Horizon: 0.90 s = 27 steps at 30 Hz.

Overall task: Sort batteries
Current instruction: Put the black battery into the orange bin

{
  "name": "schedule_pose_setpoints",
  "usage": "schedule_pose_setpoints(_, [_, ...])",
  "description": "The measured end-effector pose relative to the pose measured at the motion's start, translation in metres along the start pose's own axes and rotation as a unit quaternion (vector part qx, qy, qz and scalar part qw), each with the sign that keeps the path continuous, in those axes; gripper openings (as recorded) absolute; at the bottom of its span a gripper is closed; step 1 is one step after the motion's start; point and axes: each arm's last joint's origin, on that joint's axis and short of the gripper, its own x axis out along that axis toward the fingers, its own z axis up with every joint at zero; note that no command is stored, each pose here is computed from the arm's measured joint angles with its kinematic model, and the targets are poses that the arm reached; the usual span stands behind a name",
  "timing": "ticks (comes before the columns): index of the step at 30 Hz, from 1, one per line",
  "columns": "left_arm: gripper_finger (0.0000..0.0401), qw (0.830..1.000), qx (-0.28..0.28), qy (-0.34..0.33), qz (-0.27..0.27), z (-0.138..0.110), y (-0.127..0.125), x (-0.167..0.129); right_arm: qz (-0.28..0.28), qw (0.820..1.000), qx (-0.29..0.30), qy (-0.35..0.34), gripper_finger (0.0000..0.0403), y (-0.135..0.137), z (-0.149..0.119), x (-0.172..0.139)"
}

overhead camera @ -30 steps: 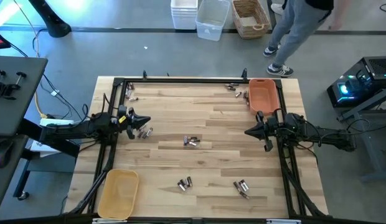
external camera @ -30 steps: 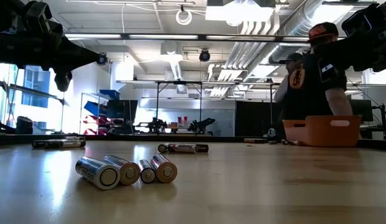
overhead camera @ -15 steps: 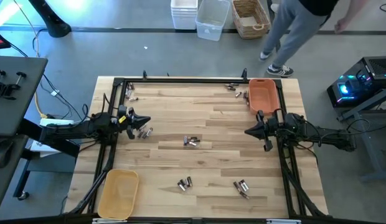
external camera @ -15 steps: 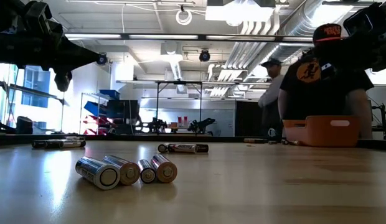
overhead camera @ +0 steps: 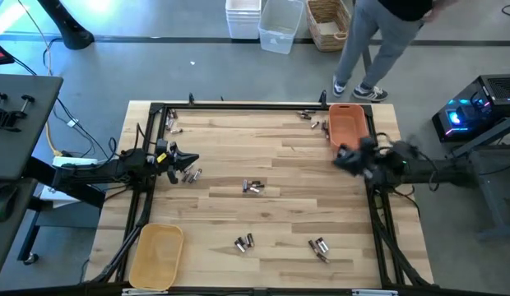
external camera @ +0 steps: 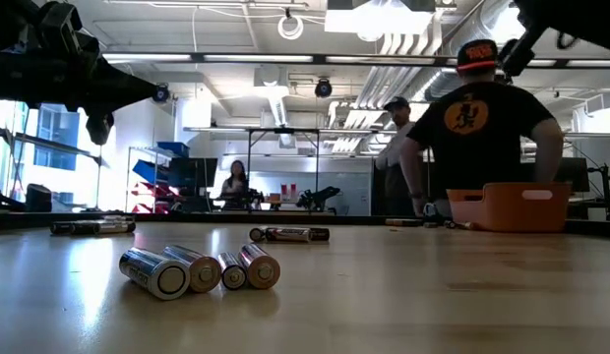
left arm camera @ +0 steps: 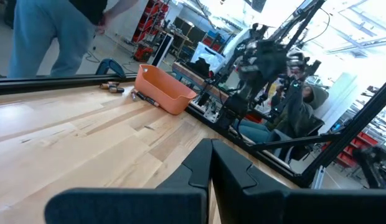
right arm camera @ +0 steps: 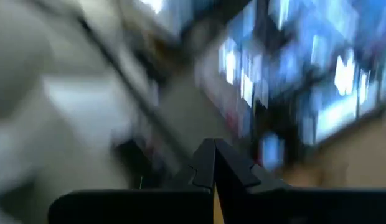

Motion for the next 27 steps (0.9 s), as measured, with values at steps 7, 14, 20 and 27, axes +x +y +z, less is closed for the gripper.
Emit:
schedule_pose_setpoints(7, [0.0, 1.0, 0.0, 0.0, 0.0, 0.0, 0.0, 0.0, -0.019, 0.925, 0.09, 0.368, 0.0, 0.035, -0.036, 0.068])
schedule_pose_setpoints(14, [0.0, 1.0, 0.0, 0.0, 0.0, 0.0, 0.0, 0.0, -0.17, 0.795, 0.303, 0.497, 0.0, 0.057, -0.108, 0.1])
schedule_pose_setpoints(20, [0.0, 1.0, 0.0, 0.0, 0.0, 0.0, 0.0, 0.0, -0.248, 0.718, 0.393, 0.518, 0.0, 0.066, -0.153, 0.116])
schedule_pose_setpoints(27, [0.0, 1.0, 0.0, 0.0, 0.0, 0.0, 0.0, 0.0, -0.274, 0.711, 0.374, 0.528, 0.0042, 0.065, -0.172, 0.132])
